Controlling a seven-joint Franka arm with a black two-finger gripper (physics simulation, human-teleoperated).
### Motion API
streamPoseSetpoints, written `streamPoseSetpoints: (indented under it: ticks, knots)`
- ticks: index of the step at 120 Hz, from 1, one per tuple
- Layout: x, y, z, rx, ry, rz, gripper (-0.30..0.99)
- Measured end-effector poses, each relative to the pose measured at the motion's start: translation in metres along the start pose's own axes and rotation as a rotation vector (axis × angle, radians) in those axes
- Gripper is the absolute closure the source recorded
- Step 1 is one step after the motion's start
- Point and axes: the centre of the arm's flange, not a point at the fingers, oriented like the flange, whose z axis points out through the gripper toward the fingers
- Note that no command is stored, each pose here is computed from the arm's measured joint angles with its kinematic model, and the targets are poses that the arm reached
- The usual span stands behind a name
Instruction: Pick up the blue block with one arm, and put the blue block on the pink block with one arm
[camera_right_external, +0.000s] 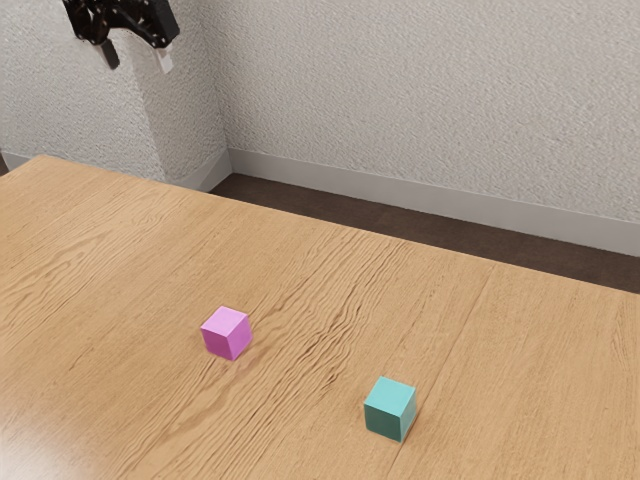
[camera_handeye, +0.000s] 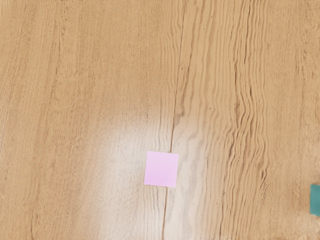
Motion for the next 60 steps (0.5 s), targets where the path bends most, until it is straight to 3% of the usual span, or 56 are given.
streamPoseSetpoints:
  ticks: [17,38,60]
  knots:
    - [0.002,0.080,0.024,-0.018,-0.034,0.138,0.02]
    - [0.001,0.117,0.136,-0.030,-0.143,0.196,0.02]
    - [0.006,0.151,0.223,-0.041,-0.136,0.215,0.02]
